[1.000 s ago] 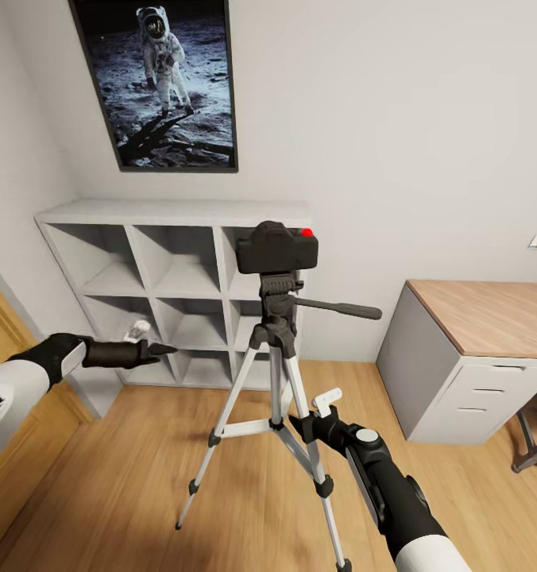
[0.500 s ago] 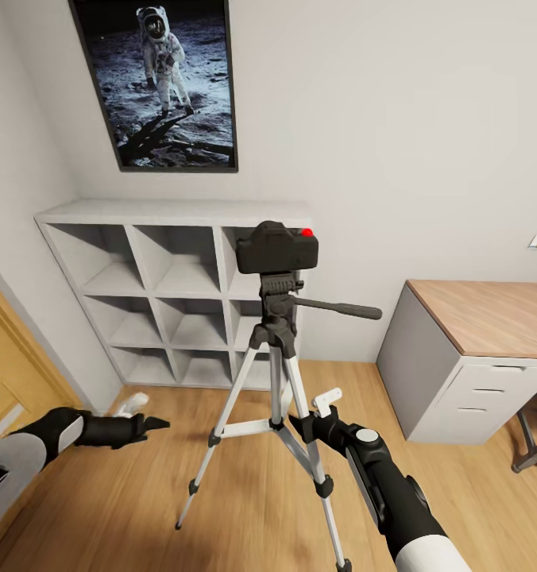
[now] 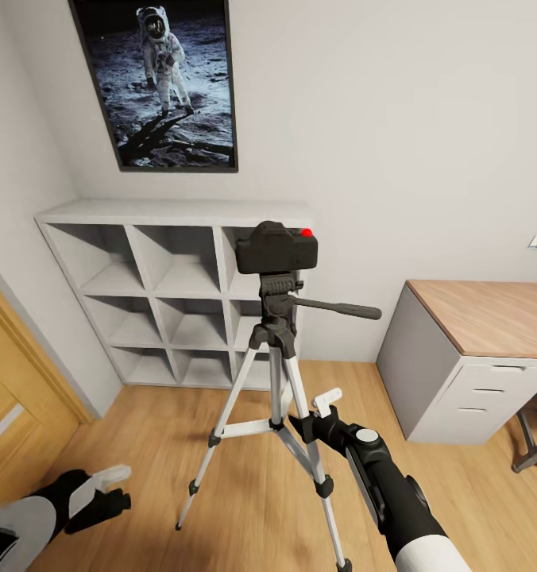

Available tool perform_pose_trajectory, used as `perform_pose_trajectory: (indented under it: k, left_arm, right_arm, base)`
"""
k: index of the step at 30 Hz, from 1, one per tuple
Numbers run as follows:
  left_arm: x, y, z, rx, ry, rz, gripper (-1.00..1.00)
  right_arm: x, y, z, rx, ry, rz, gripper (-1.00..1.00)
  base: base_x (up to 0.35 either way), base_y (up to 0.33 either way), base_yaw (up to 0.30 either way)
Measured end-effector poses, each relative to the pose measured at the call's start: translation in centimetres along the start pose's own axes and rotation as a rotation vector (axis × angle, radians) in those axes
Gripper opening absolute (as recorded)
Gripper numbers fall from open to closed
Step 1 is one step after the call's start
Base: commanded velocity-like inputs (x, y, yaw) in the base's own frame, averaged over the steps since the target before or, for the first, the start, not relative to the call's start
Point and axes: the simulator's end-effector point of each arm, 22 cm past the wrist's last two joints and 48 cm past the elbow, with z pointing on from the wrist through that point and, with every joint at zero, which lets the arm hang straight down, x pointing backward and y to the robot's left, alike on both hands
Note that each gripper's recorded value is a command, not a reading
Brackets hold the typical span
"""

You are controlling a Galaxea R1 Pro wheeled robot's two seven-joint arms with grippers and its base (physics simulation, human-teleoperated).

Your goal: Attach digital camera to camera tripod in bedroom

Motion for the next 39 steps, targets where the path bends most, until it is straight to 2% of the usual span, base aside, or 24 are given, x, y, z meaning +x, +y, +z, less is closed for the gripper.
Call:
perform_pose_trajectory:
  k: [3, 6, 10, 12, 15, 21, 22, 23, 24, 33, 39]
  left_arm:
    - [1.8, 0.5, 1.2, -0.081, -0.043, -0.003, 1.0]
    - [4.3, 1.4, 2.0, -0.137, -0.031, -0.009, 1.0]
    - [8.7, 1.2, 3.1, -0.145, 0.01, -0.029, 1.0]
    - [10.7, 0.4, 3.7, -0.134, 0.015, -0.057, 1.0]
    - [12.3, -0.8, 4.2, -0.122, -0.017, -0.096, 1.0]
    - [13.8, -1.1, 4.6, -0.122, -0.036, -0.113, 1.0]
    - [13.9, -1.2, 4.6, -0.122, -0.034, -0.114, 1.0]
    - [14.0, -1.2, 4.6, -0.122, -0.032, -0.114, 1.0]
    - [14.3, -1.2, 4.7, -0.122, -0.026, -0.114, 1.0]
    - [15.4, -1.9, 4.8, -0.116, -0.008, -0.111, 1.0]
    - [15.7, -2.9, 4.8, -0.106, -0.003, -0.108, 1.0]
  right_arm:
    - [0.0, 0.0, 0.0, 0.0, 0.0, 0.0, -1.0]
    - [0.0, 0.0, 0.0, -0.001, 0.0, -0.001, -1.0]
    - [0.0, 0.0, 0.0, -0.001, 0.0, -0.001, -1.0]
    - [0.0, 0.0, 0.0, -0.001, 0.0, -0.001, -1.0]
    - [0.0, 0.0, 0.0, -0.001, 0.0, 0.0, -1.0]
    - [0.0, 0.0, 0.0, -0.001, -0.001, -0.003, -1.0]
    - [0.0, 0.0, 0.0, -0.001, -0.001, -0.003, 1.0]
    - [1.5, 0.0, 0.2, -0.003, 0.031, -0.002, 1.0]
    - [1.6, 0.0, 0.2, -0.003, 0.035, -0.002, 1.0]
    - [1.6, 0.0, 0.2, -0.002, 0.038, 0.0, 1.0]
    - [1.7, -0.1, 0.3, 0.0, 0.039, -0.001, 1.0]
  base:
    - [0.0, 0.0, 0.0]
    - [0.0, 0.0, 0.0]
    - [0.0, 0.0, 0.0]
    - [0.0, 0.0, 0.0]
    - [0.0, 0.0, 0.0]
    - [0.0, 0.0, 0.0]
    - [0.0, 0.0, 0.0]
    - [0.0, 0.0, 0.0]
    - [0.0, 0.0, 0.0]
    - [-0.019, 0.0, 0.0]
    - [-0.277, 0.0, 0.0]
